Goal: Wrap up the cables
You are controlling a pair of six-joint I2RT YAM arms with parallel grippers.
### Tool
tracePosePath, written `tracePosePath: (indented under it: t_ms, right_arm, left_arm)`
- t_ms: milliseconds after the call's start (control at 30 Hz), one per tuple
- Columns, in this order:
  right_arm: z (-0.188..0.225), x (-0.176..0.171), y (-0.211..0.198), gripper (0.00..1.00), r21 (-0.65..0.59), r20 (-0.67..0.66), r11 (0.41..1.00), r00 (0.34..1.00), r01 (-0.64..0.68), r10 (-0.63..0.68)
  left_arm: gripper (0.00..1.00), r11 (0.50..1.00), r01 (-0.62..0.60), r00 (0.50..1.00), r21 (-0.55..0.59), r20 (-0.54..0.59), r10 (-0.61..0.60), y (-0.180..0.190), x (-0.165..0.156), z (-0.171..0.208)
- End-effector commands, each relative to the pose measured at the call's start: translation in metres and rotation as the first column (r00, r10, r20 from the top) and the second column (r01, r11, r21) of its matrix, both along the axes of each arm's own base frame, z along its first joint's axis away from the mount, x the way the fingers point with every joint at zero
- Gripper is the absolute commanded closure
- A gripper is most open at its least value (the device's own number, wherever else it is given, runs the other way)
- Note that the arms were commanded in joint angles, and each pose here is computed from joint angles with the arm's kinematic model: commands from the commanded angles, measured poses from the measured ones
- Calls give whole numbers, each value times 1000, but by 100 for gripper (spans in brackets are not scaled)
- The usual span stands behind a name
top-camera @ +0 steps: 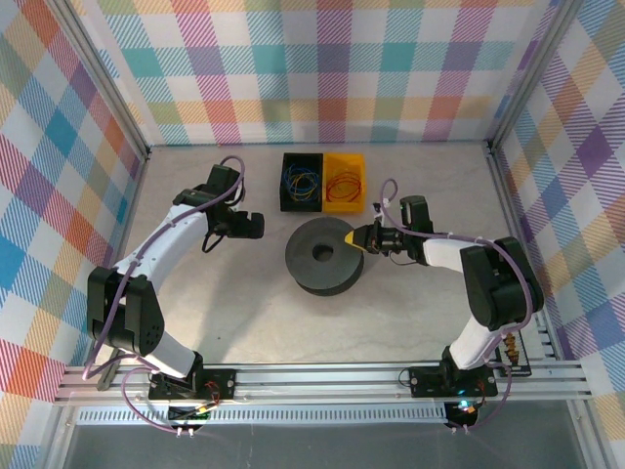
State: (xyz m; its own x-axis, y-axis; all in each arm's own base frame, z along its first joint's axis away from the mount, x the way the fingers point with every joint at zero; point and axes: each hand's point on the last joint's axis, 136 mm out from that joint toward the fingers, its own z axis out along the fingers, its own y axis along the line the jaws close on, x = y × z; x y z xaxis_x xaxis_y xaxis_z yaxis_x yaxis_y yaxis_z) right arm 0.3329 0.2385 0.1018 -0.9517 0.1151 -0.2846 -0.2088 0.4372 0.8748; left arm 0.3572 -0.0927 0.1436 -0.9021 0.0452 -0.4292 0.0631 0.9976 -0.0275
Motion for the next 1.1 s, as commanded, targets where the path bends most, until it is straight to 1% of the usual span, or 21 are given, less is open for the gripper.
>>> tracePosePath:
  t_ms: [0,67,233,300,400,433,467,533,567,700,800,867,933,967,1067]
  right_arm:
    - [-45,-5,-15,92,-163,-14,986,999,36,-39]
    - [-43,-4,-16,89,-175,-11,984,999,35,-37]
    - [-33,-1,-18,71,-207,9,978,999,35,-34]
    - [-25,-1,-19,64,-216,19,976,999,34,-31]
    - [-7,2,-19,50,-223,46,974,999,36,-27]
    - [0,4,-19,45,-227,57,973,998,37,-25]
    - [9,5,-20,35,-236,68,971,997,43,-27]
    - [29,9,-21,14,-249,105,967,994,57,-31]
    - [41,13,-23,0,-263,124,962,991,73,-41]
    - [84,33,-22,1,-294,191,947,979,131,-77]
    - [99,58,-22,1,-309,194,929,970,202,-146]
    - [98,75,-24,1,-326,142,909,964,259,-223]
    - [95,91,-18,1,-336,95,901,962,274,-257]
    - [91,99,-16,1,-354,72,886,953,300,-294]
    - [81,120,-1,1,-346,43,869,931,354,-362]
  left_arm:
    - [0,1000,3,1000,8,-1,-3,-3,0,6]
    - [0,1000,5,1000,12,-3,-5,-2,0,5]
    - [0,1000,7,1000,18,-4,-7,-2,1,4]
    - [0,1000,10,1000,20,-4,-10,-2,1,4]
    - [0,1000,12,1000,24,-6,-12,-2,1,4]
    - [0,1000,12,1000,27,-5,-12,-2,0,4]
    - [0,1000,11,1000,28,-4,-11,-1,0,4]
    - [0,999,16,1000,31,-7,-15,-2,-1,4]
    - [0,999,15,1000,32,-8,-15,-1,-1,4]
    - [0,999,19,1000,32,-5,-19,-2,-2,4]
    - [0,999,22,1000,24,-2,-22,-4,-1,6]
    - [0,1000,24,1000,20,3,-24,-4,-1,7]
    - [0,1000,25,1000,16,6,-25,-5,0,7]
    - [0,1000,25,1000,15,7,-25,-5,0,8]
    - [0,1000,28,1000,12,9,-28,-7,0,9]
